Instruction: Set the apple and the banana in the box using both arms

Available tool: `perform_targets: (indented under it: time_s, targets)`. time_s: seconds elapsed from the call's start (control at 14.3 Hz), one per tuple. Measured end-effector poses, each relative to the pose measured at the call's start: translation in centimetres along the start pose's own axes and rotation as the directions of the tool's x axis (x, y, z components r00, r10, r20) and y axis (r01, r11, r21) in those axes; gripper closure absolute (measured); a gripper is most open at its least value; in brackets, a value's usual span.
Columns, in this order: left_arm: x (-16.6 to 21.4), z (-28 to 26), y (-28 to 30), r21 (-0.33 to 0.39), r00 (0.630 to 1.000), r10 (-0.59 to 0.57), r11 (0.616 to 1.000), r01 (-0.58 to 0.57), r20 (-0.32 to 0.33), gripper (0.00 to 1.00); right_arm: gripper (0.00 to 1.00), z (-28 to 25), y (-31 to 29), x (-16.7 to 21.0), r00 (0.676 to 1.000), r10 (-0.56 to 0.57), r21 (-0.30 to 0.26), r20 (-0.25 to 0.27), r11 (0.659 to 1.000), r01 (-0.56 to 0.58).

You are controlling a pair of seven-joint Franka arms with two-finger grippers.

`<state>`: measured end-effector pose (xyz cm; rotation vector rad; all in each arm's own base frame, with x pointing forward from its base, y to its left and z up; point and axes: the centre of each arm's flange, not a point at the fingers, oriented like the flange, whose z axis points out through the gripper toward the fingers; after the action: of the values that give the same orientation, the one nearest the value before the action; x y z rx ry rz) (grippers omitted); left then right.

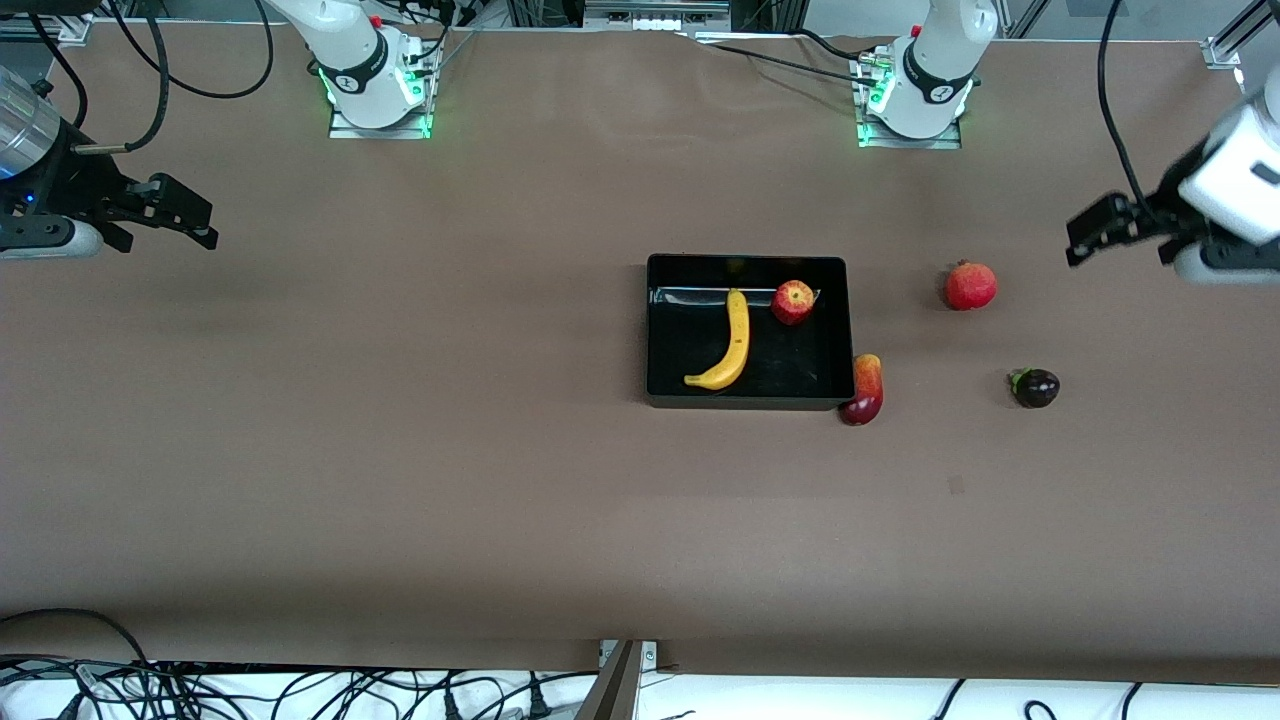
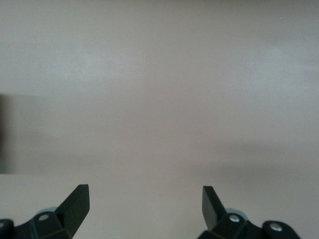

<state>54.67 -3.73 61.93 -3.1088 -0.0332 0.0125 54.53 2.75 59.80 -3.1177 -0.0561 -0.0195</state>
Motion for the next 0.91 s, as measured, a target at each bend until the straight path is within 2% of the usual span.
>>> perform_targets:
  time_s: [0.42,0.91]
  targets:
    - [-0.4,2.3,0.4,0.005,0.999,0.008,1.0,-0.009,0.048,0.0,0.0,0.0,0.0,0.0,1.0,0.0,0.0,0.0,1.0,0.0]
    - [-0.3,2.1,0.6,0.005,0.999,0.011,1.0,-0.011,0.046,0.0,0.0,0.0,0.0,0.0,1.0,0.0,0.0,0.0,1.0,0.0]
